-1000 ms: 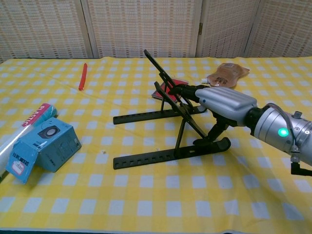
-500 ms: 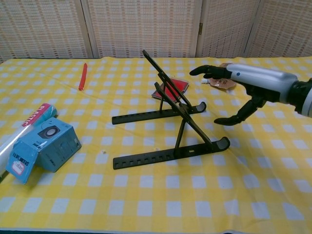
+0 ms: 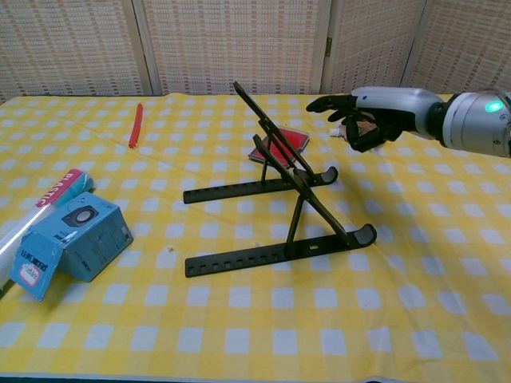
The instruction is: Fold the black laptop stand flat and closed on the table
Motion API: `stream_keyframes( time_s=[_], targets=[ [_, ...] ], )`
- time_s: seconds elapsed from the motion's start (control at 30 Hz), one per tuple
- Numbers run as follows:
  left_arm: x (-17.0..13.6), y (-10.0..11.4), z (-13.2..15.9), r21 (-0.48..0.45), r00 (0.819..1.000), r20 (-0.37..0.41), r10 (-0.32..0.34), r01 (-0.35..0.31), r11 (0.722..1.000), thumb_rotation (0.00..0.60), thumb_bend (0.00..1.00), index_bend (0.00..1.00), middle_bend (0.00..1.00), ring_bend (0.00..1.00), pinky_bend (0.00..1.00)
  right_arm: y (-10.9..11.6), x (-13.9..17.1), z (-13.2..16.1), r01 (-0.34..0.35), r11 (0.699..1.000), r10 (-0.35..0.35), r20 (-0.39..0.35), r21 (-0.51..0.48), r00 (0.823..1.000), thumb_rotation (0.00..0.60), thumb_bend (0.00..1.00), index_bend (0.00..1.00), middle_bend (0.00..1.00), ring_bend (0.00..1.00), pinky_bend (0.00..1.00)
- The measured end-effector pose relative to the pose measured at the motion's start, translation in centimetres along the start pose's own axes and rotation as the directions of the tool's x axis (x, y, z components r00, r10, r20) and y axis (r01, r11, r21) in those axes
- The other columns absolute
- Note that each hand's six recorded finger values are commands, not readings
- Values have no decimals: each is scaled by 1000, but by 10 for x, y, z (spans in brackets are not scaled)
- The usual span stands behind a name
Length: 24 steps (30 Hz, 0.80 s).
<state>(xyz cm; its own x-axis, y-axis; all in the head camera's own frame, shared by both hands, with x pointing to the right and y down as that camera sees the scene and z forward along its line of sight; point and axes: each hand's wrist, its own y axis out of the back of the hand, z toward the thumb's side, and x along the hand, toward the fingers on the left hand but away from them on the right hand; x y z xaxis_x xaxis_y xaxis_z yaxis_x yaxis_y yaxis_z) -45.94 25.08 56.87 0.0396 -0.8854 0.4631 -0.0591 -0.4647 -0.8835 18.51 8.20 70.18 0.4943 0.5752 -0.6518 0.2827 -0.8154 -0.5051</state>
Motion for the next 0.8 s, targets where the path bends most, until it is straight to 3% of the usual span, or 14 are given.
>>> stream_keyframes(
  time_s=[0.3,0.8],
  targets=[
    [0,-3,-1,-2,1000,-7,-11,11,1000,600,89,0,0,0,0,-17,-35,6,-63,998,65,45,-29,997,600,987,0,10,19,0],
    [1,-4,-5,1,1000,-17,-13,13,1000,600,90,0,0,0,0,-50,-43,53,-178,979,171,-78,-102,982,600,995,0,10,26,0]
  ],
)
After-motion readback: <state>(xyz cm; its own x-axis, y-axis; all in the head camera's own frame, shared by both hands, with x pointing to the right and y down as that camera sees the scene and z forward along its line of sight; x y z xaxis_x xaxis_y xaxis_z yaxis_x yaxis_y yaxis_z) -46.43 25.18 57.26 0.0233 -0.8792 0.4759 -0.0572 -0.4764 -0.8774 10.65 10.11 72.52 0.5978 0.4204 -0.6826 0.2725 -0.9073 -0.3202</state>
